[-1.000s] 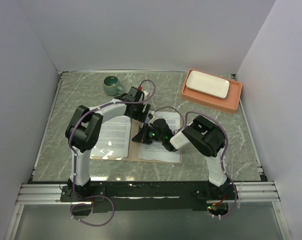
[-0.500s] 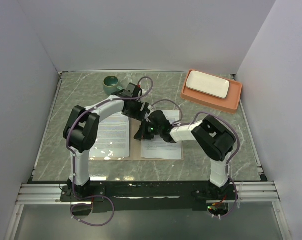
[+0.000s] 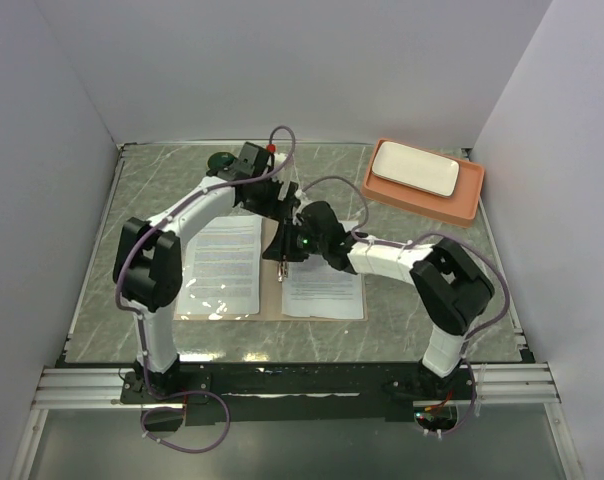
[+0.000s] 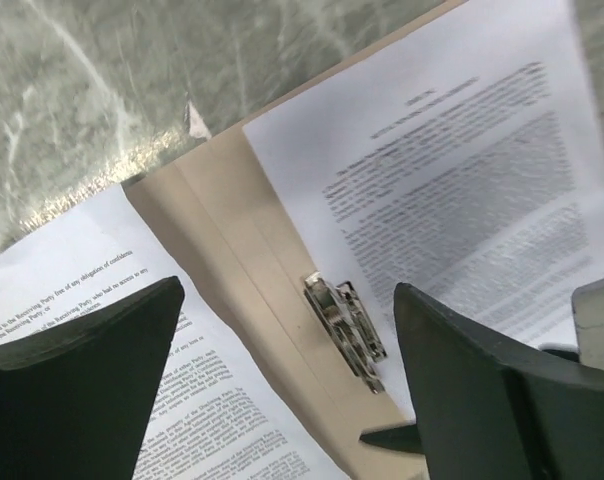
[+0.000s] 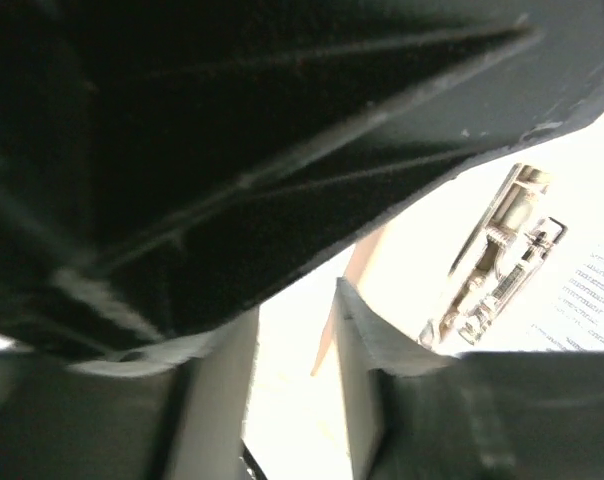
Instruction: Put the files into the folder
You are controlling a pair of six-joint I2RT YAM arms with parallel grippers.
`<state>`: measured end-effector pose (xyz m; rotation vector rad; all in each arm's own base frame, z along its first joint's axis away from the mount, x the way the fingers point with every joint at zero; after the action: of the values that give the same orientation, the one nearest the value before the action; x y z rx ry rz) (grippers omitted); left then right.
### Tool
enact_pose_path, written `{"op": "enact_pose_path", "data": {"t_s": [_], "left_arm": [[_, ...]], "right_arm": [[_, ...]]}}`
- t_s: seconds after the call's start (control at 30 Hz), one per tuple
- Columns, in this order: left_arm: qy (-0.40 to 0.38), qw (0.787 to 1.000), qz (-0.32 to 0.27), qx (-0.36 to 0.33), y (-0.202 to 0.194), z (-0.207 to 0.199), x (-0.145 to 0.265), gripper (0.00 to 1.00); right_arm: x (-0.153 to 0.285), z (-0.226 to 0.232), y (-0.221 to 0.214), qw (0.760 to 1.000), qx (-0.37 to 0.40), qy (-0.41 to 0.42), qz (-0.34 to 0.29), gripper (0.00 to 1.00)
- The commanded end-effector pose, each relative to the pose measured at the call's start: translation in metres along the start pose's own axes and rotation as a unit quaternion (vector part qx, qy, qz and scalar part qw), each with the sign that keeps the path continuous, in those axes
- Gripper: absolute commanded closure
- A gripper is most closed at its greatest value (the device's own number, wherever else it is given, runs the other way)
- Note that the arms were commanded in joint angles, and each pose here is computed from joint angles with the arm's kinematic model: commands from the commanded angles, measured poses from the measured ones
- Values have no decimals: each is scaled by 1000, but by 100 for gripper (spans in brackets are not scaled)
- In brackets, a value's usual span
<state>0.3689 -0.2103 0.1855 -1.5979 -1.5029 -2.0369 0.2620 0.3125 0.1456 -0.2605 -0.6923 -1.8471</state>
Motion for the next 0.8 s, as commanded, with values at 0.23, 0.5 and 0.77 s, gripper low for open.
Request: {"op": "enact_pose_path", "data": {"t_s": [0.23,0.5,0.77], "left_arm": [[-14,995,-100,16,3,53,130,4],[-8,995,-77,62,-93,122,169,4],[-38,990,-41,126,-149,154,162,3]], "right_arm": [[28,9,21,972,76,-218,-43,39],[5,12,26,947,100,-305,-17,39],[-22,0,26,939,94,-331,15,42]]}}
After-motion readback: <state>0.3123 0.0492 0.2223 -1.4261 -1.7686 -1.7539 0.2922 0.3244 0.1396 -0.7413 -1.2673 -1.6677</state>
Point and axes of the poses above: each gripper's point midway between its finger pads, its own x axis back along the fingers, its own z axis along the line the jaws close on, y = z × x, the point moved 9 cm from there along x, back along the fingers, and after that the axes turned 13 degrees about -x, right-handed, at the moved point
